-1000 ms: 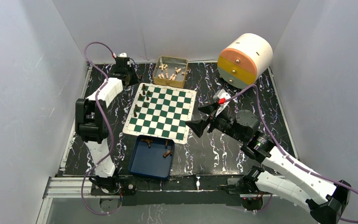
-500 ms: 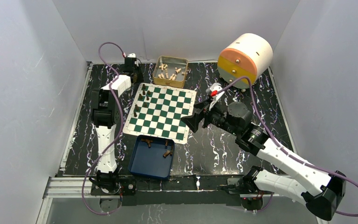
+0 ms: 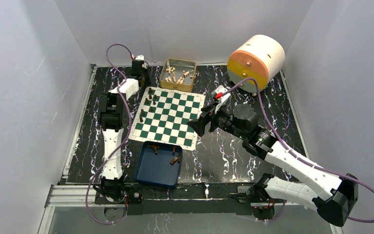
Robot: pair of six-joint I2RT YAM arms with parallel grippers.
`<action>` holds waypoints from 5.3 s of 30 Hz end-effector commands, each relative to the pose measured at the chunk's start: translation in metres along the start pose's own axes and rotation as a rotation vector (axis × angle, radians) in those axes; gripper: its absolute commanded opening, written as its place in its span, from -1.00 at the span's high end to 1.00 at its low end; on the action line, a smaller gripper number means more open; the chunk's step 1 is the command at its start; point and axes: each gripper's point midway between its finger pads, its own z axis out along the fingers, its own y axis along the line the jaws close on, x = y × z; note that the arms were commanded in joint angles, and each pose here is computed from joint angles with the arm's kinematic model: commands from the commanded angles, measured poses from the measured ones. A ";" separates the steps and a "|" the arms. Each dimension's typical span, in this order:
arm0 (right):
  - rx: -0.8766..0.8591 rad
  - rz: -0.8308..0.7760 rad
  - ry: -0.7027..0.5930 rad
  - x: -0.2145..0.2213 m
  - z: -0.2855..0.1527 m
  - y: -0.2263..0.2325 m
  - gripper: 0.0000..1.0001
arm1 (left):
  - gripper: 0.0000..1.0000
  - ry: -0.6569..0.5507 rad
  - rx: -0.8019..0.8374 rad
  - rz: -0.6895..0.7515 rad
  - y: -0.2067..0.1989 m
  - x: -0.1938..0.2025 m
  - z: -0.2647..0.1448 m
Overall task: Set up the chess pieces on the board
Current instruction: Pick up the chess piece at the center of the board, then place the chess piece on the chessboard.
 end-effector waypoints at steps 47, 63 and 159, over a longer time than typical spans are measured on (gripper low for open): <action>-0.250 -0.581 -0.022 0.007 0.022 0.016 -0.49 | 1.00 0.468 0.764 -0.078 -0.116 0.063 -0.378; -0.470 -0.883 0.001 0.035 0.065 0.026 -0.27 | 1.00 0.618 0.992 -0.017 -0.154 0.115 -0.447; -0.123 -0.193 -0.086 -0.011 0.075 0.023 0.70 | 0.40 0.381 0.947 -0.168 -0.167 0.068 -0.443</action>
